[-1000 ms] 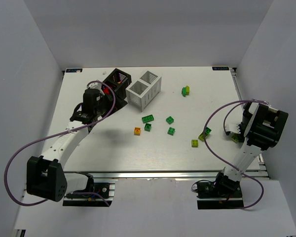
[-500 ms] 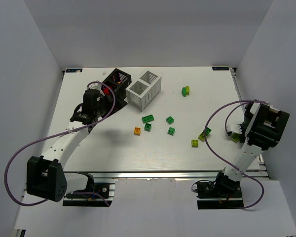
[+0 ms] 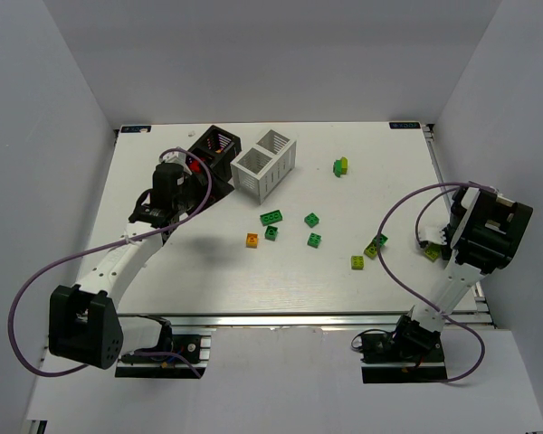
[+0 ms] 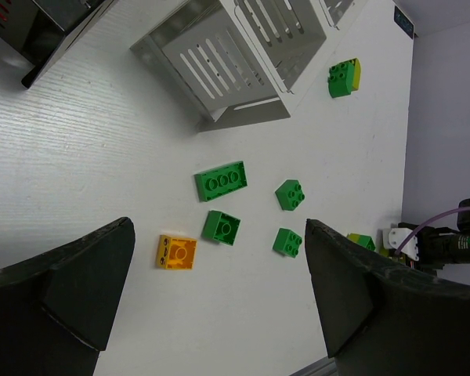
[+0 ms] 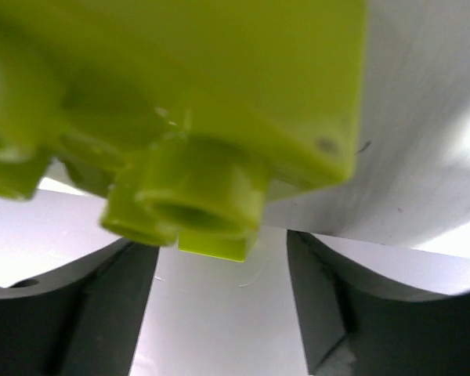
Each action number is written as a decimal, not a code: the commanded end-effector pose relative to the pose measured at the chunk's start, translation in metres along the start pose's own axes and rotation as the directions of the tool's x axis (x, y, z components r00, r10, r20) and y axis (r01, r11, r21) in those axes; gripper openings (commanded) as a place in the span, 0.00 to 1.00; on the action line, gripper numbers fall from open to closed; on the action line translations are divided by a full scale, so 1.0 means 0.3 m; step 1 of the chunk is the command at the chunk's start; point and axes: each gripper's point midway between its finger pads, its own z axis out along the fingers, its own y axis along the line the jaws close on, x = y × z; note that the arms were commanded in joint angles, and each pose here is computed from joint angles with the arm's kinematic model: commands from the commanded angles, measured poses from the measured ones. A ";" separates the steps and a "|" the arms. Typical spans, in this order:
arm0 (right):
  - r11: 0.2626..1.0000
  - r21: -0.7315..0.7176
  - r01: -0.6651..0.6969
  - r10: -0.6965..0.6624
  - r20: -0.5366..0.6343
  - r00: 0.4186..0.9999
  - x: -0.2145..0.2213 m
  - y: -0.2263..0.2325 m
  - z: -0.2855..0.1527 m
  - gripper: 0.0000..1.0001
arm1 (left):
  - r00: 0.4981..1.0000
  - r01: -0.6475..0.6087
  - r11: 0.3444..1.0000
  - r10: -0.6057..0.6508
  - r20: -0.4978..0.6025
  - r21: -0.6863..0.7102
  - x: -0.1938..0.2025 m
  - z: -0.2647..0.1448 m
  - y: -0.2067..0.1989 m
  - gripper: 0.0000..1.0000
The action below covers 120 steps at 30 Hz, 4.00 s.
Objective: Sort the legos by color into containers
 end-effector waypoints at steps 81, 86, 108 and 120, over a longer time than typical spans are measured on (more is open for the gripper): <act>0.934 0.152 -0.324 -0.191 0.977 -0.093 -1.606 -0.316 -1.589 0.20 | 0.990 -0.074 0.996 0.079 0.115 -0.048 -0.001 -0.206 0.045 0.98; 0.907 0.112 -0.406 -0.168 0.980 -0.106 -1.645 -0.434 -1.548 0.25 | 0.993 -0.054 0.998 0.058 0.104 -0.044 0.036 -0.214 0.067 0.98; 0.866 0.122 -0.485 -0.178 0.981 -0.071 -1.658 -0.549 -1.490 0.84 | 0.992 0.090 0.993 -0.082 0.099 -0.070 0.100 -0.191 0.128 0.98; 0.951 0.252 -0.178 -0.268 0.961 -0.072 -1.330 -0.159 -1.528 0.13 | 0.995 0.049 0.995 -0.056 -0.088 -0.083 0.197 -0.094 0.118 0.28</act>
